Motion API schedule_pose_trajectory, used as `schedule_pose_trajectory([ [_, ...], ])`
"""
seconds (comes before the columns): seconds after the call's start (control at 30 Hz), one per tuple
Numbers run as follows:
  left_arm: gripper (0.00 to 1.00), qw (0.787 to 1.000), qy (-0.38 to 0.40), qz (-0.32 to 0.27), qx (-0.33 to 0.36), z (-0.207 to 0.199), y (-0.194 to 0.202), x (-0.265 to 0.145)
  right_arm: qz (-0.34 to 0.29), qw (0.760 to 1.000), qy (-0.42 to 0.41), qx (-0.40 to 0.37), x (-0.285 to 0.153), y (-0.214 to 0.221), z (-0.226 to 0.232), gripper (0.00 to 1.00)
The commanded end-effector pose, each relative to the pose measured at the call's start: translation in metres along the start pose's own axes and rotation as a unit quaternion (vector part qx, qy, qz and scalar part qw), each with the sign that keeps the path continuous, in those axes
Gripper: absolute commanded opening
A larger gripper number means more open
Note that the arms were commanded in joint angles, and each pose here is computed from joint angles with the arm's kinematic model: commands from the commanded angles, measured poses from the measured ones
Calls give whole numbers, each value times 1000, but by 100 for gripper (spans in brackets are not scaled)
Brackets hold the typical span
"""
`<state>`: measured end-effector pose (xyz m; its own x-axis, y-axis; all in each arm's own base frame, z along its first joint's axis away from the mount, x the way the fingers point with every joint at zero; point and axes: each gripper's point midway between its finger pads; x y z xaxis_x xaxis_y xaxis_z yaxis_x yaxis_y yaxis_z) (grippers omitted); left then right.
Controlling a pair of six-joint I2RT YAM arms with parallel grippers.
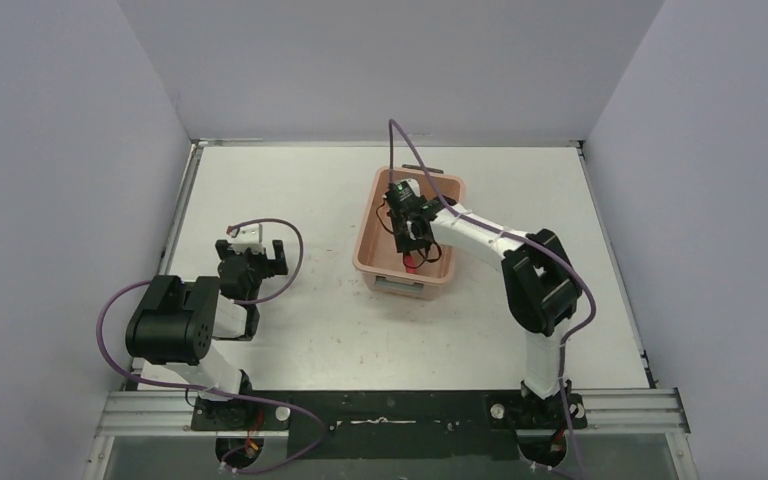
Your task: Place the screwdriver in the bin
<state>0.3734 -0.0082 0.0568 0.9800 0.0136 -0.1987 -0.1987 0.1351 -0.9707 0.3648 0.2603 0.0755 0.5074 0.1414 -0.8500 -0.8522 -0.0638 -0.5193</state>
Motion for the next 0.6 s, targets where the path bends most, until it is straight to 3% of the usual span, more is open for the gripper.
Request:
schedule_pose_trajectory([
  [0.0,97,999,-1,-35,1,2,-19,3,-8,999,-23,26,23,-6,8,0],
  [0.1,97,999,-1,-35,0,2,-20,3,9,999,-13,31,39,6,2,0],
  [0.3,97,999,0,-34,1,2,-19,3,-4,999,-3,39,31,0,-5,52],
  [0.57,97,999,-1,-34,1,2,-19,3,-73,997,-5,30,-22,-48,-6,81],
])
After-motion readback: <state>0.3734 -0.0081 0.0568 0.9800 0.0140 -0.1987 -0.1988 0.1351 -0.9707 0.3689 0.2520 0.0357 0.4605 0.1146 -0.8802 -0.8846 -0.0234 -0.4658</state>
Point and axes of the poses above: each gripper's point midway between its finger pads, its own x axis out along the fingers, its own z axis along the line the jaws close on, y = z × x, and after that the axes turned 8 degrees about x, right-handed
